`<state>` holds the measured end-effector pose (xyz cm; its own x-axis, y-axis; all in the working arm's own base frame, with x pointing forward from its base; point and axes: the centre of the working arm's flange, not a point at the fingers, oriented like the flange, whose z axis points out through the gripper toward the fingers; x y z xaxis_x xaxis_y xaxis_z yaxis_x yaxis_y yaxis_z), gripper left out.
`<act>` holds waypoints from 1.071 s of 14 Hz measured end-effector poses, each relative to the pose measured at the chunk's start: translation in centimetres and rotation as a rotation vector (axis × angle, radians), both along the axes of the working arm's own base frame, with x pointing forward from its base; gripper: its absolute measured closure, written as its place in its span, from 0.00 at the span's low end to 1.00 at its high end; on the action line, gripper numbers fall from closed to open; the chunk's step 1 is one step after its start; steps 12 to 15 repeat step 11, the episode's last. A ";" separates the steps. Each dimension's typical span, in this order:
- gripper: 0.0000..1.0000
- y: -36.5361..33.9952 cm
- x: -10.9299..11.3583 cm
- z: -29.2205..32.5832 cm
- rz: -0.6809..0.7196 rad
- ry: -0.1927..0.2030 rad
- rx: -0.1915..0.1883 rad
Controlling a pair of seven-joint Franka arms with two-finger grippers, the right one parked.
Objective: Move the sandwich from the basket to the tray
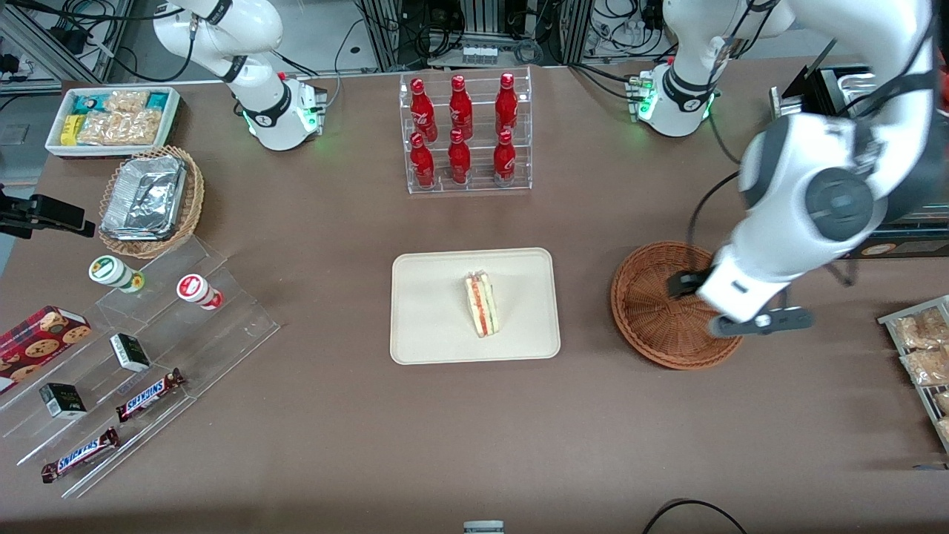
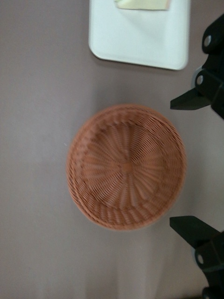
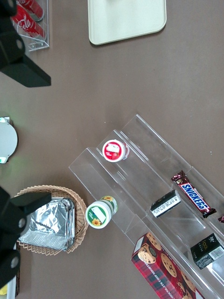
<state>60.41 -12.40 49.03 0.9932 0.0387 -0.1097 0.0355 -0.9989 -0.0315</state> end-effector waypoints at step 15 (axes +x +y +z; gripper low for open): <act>0.00 7.1 -6.6 9.7 -0.069 0.075 -0.008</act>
